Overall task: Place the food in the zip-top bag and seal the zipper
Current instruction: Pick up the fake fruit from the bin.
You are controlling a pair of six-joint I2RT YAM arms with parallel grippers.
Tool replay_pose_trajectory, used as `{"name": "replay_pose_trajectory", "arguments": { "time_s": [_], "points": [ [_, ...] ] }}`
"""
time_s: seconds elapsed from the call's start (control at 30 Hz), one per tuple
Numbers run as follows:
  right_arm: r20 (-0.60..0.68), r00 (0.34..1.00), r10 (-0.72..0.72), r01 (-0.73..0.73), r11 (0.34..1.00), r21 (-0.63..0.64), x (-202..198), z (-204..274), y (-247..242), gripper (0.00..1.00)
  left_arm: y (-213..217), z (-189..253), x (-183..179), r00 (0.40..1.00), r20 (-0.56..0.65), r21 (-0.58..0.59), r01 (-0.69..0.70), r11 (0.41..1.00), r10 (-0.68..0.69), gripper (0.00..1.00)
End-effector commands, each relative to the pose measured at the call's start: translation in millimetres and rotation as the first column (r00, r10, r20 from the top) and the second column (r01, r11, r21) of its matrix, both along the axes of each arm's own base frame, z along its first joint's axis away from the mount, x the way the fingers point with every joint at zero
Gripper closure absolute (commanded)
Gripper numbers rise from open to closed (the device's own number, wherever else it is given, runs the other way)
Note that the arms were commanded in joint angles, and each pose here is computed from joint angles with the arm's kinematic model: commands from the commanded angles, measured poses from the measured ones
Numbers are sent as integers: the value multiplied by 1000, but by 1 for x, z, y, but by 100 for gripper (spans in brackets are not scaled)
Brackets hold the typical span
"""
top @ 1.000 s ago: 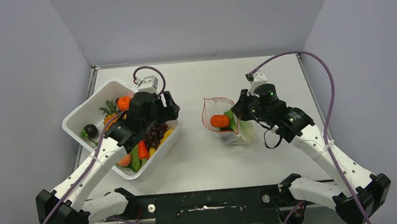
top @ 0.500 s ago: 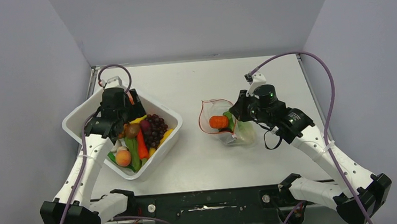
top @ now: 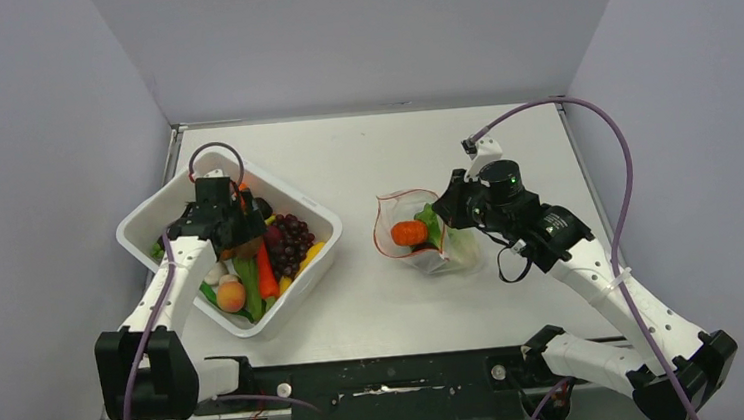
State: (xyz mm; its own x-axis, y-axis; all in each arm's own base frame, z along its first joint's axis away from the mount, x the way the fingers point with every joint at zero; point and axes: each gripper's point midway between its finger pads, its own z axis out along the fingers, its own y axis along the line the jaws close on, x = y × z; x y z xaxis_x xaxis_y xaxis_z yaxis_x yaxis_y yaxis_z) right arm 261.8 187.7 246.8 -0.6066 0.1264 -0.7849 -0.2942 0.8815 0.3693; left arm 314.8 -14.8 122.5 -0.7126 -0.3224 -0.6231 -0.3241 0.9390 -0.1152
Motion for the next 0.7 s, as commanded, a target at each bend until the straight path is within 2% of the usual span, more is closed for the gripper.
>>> {"name": "replay_pose_trajectory", "arguments": {
  "time_s": [0.0,0.33,0.67],
  "points": [
    [82,996,19,-22,999,35,7,21,8,100,-8,3,22,996,73,-79,58,995,-52,23],
    [84,996,32,-30,999,-21,15,16,8,100,0,-24,19,999,-15,-87,33,996,-34,23],
    [73,997,3,-3,1000,-7,12,12,3,100,-31,-23,22,983,23,-204,182,962,-181,33]
  ]
}}
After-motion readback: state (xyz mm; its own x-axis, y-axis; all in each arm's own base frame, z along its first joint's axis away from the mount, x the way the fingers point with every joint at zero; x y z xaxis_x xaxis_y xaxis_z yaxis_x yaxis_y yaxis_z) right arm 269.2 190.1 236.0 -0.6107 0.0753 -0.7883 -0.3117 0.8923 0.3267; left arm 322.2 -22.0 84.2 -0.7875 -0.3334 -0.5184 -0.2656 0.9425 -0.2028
